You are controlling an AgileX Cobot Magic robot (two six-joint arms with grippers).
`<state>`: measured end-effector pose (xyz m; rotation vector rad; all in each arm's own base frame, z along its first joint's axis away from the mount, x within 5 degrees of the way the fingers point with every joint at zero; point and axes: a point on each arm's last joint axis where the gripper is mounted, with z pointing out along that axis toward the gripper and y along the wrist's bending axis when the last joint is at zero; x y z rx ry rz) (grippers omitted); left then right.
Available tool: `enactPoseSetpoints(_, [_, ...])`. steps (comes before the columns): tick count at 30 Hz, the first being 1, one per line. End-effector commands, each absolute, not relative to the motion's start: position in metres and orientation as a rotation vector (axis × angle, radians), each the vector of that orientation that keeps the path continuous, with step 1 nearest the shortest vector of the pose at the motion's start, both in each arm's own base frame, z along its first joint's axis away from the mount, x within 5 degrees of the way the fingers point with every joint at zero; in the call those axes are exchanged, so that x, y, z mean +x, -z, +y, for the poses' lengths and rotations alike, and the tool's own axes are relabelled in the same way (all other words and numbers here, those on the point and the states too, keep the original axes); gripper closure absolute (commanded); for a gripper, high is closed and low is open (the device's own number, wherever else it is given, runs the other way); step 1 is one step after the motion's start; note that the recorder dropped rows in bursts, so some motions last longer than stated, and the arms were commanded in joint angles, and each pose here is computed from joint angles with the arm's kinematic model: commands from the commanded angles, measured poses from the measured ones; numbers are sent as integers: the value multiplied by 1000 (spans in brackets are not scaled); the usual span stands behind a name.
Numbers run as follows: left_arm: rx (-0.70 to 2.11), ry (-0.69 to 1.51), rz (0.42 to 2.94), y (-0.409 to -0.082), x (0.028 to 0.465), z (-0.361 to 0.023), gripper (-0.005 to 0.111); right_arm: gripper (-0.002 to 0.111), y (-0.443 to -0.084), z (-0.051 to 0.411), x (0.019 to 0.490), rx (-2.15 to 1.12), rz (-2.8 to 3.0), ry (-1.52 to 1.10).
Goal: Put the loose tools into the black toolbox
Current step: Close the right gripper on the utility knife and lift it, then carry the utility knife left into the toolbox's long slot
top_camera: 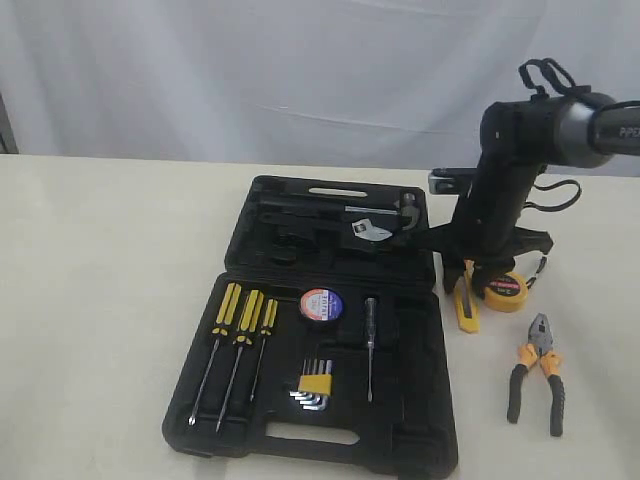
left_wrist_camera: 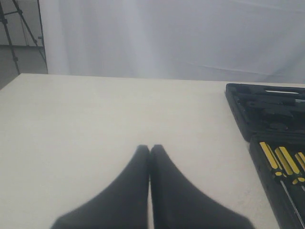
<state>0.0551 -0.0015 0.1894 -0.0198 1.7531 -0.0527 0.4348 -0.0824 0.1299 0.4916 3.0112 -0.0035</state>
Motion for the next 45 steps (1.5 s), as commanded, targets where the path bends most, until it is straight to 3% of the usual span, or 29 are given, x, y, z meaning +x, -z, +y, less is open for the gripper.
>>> enactPoseSetpoints(1, [-21, 58, 1753, -189, 55, -2, 107, 68, -123, -83, 436, 482, 3023, 15])
enactPoseSetpoints(11, [-21, 58, 1753, -189, 55, -2, 107, 70, -115, -84, 438, 496, 3016, 15])
enactPoseSetpoints(18, [-21, 58, 1753, -189, 55, -2, 107, 109, -117, -83, 439, 510, 3007, 3])
enactPoseSetpoints(28, [-21, 58, 1753, -189, 55, -2, 107, 109, -179, -78, 426, 484, 2974, 4])
enactPoseSetpoints(37, [-21, 58, 1753, -189, 55, -2, 107, 109, -253, -25, 385, 483, 2951, -31])
enactPoseSetpoints(41, [-21, 58, 1753, -189, 55, -2, 107, 109, -267, 7, 360, 493, 2874, -63])
enactPoseSetpoints(45, [-21, 58, 1753, -189, 55, -2, 107, 109, -255, 28, 345, 474, 2836, -52])
